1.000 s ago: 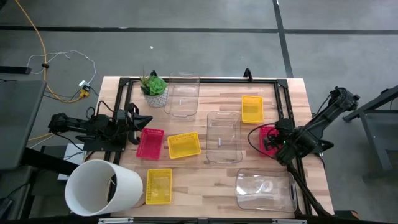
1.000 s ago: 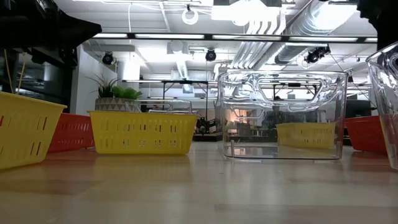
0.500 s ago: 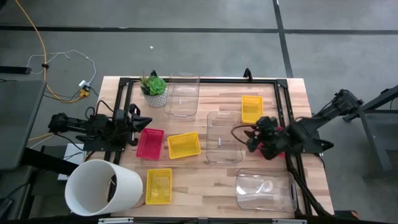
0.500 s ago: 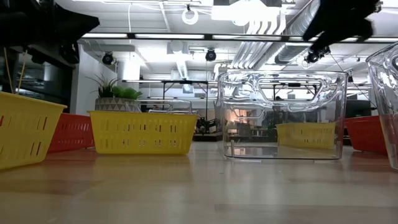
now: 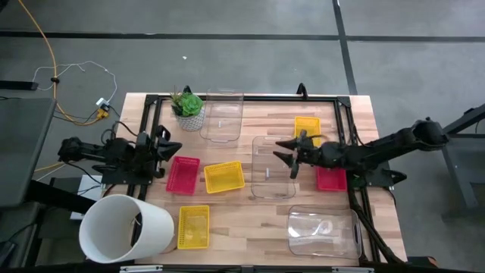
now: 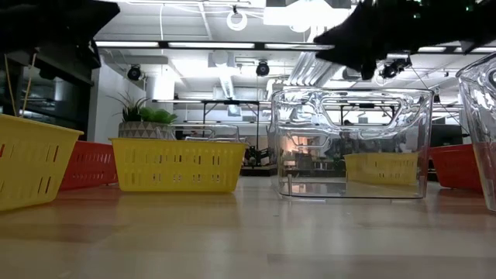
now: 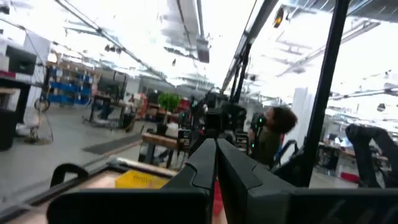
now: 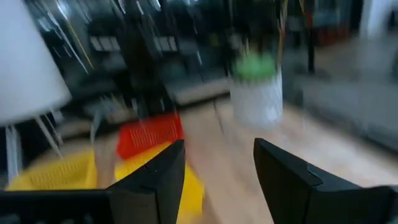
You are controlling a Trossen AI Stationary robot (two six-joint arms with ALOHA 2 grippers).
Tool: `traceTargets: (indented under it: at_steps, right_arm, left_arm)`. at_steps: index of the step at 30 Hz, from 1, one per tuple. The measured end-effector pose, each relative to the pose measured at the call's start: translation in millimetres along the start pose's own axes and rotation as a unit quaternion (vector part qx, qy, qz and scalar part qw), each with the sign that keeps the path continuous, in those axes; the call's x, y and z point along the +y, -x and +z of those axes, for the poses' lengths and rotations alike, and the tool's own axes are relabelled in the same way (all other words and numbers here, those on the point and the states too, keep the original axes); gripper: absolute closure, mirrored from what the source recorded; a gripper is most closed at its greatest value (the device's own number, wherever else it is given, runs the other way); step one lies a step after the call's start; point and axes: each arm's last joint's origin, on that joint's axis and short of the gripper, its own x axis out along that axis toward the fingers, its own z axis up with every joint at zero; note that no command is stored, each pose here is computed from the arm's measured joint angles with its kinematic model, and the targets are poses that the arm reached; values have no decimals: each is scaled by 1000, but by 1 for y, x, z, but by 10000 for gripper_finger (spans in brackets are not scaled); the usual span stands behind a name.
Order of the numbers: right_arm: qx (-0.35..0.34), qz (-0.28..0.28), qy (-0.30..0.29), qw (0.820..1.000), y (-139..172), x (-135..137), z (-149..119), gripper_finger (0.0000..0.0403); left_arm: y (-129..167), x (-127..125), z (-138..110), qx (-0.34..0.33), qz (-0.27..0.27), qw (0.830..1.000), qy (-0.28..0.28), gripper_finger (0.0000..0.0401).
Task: Stack baskets by color
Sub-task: Stack the left red bin on the stacked red bin
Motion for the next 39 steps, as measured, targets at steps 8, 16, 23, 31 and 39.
traceTargets:
  at_steps: [8, 16, 23, 31, 39]
  right_arm:
    - [-90, 49, 55, 993, -1, 3, 24, 226]
    - [-64, 51, 69, 994, -6, 6, 27, 226]
    - [-51, 49, 73, 995, -6, 6, 25, 226]
    - [-46, 47, 69, 995, -6, 6, 24, 226]
    - [-39, 47, 59, 996, -6, 6, 23, 226]
  left_arm:
    - [-21, -8, 10, 45, 4, 999, -6, 377]
    - [-63, -25, 2, 151, -22, 987, -53, 338]
    - [-75, -39, 0, 161, -6, 984, -80, 301]
    - [-70, -48, -3, 165, 46, 983, -60, 245]
    - [-72, -63, 10, 254, 111, 959, -56, 221]
